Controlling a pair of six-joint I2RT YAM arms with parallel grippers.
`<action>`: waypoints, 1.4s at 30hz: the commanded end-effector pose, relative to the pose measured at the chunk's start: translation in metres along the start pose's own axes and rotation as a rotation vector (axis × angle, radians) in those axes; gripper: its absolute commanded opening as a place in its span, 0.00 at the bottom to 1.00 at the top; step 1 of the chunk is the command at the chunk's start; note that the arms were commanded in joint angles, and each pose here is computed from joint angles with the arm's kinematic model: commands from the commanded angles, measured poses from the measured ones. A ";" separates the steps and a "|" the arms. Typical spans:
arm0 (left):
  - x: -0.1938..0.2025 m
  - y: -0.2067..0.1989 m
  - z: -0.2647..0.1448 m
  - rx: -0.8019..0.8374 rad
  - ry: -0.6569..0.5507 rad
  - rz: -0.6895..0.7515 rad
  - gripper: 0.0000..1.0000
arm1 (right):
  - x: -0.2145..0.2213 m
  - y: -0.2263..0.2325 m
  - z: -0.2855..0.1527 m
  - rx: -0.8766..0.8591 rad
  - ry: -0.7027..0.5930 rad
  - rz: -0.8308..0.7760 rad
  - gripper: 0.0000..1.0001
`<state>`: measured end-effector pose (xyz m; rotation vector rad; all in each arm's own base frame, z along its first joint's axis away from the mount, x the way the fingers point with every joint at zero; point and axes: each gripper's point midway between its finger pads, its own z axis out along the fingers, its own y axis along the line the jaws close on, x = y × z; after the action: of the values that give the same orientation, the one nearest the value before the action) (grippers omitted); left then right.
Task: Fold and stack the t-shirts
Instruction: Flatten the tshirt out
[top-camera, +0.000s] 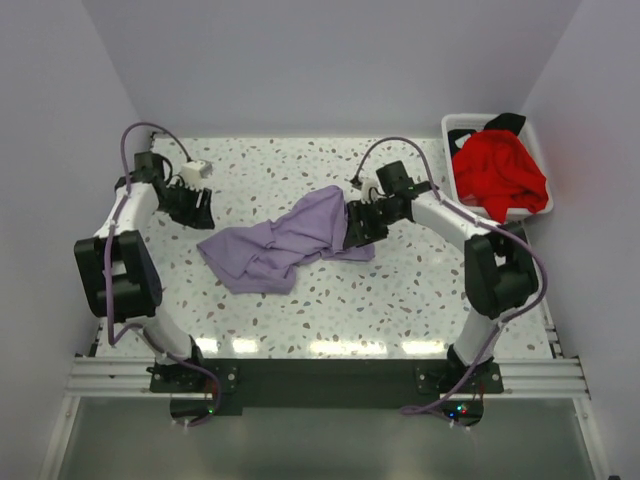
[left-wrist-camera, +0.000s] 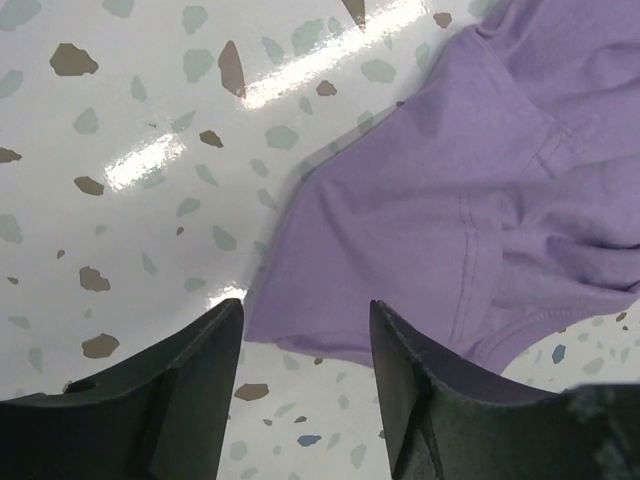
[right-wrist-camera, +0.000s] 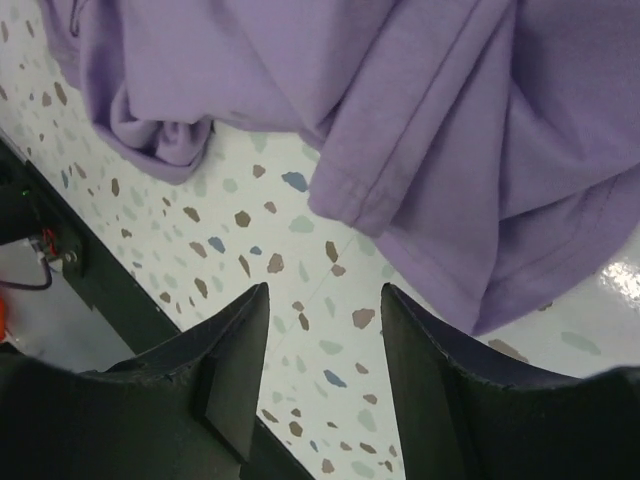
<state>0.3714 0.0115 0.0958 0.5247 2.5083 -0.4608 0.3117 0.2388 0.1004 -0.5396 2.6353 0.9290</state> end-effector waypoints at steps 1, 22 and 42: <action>0.001 -0.017 -0.013 0.036 -0.020 0.010 0.60 | -0.021 0.000 0.013 -0.049 -0.043 0.065 0.53; 0.017 -0.022 -0.022 -0.001 0.002 0.029 0.62 | -0.029 -0.008 0.055 -0.130 0.022 0.225 0.36; 0.073 -0.088 0.010 0.066 0.193 0.444 0.52 | -0.019 -0.034 0.011 -0.022 0.006 0.146 0.00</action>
<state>0.2663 -0.0434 0.0648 1.0769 2.5361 -0.4567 0.3385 0.2291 0.0536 -0.2808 2.7763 1.0408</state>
